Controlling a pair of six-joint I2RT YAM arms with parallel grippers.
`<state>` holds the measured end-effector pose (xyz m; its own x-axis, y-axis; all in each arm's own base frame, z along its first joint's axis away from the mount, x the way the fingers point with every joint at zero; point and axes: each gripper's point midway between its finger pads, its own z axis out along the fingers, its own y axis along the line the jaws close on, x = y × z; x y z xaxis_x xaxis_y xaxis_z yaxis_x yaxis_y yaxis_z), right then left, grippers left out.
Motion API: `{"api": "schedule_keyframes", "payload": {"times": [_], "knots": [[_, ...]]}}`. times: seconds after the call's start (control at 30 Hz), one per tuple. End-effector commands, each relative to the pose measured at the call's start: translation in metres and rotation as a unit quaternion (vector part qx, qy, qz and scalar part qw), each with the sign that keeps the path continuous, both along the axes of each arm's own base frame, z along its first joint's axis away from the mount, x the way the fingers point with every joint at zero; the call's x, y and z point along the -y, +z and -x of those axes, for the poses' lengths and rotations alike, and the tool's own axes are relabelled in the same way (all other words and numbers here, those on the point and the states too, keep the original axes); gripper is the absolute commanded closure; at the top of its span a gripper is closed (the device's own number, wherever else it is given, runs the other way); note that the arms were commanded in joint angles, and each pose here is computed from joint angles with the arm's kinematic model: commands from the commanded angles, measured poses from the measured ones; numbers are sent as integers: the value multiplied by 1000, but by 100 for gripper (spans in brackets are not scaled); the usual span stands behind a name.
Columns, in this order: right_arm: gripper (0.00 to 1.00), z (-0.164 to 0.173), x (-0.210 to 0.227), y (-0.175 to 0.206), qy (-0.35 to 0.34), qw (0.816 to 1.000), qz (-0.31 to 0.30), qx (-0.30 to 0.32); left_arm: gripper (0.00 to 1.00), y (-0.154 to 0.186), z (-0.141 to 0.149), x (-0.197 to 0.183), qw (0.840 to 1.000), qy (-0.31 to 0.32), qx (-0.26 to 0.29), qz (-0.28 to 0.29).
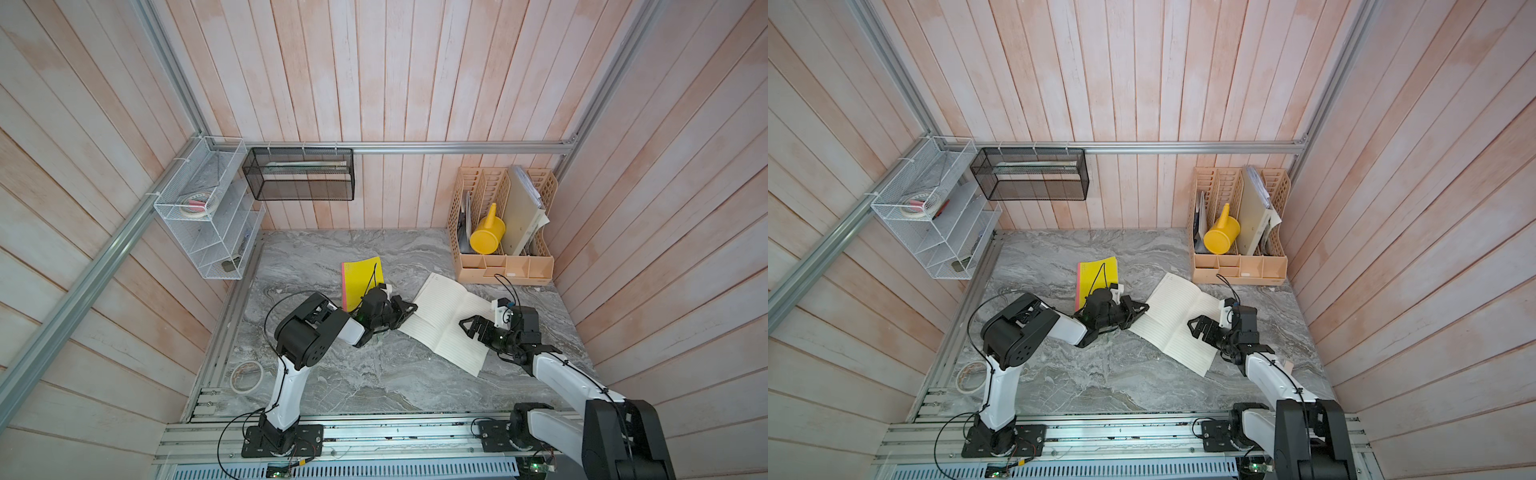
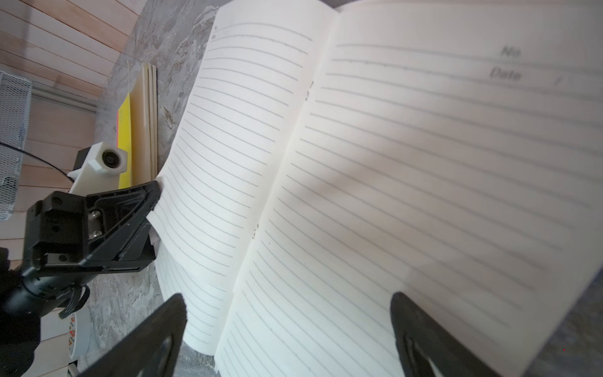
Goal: Close the notebook
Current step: Close the notebook at the center of the board.
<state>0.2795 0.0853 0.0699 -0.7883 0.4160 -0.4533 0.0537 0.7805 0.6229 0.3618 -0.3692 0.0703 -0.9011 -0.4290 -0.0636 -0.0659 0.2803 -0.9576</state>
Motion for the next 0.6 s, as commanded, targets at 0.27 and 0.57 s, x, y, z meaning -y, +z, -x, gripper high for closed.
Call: {"api": "schedule_keyframes", "payload": {"times": [0.27,0.57], "knots": [[2,0,-11,46,8,999,-11,39,100,64,45,-41,996,-1,85,1],[2,14,-63,40,61,996,-48,33,100,35,77,-104,986,45,93,-131]]}}
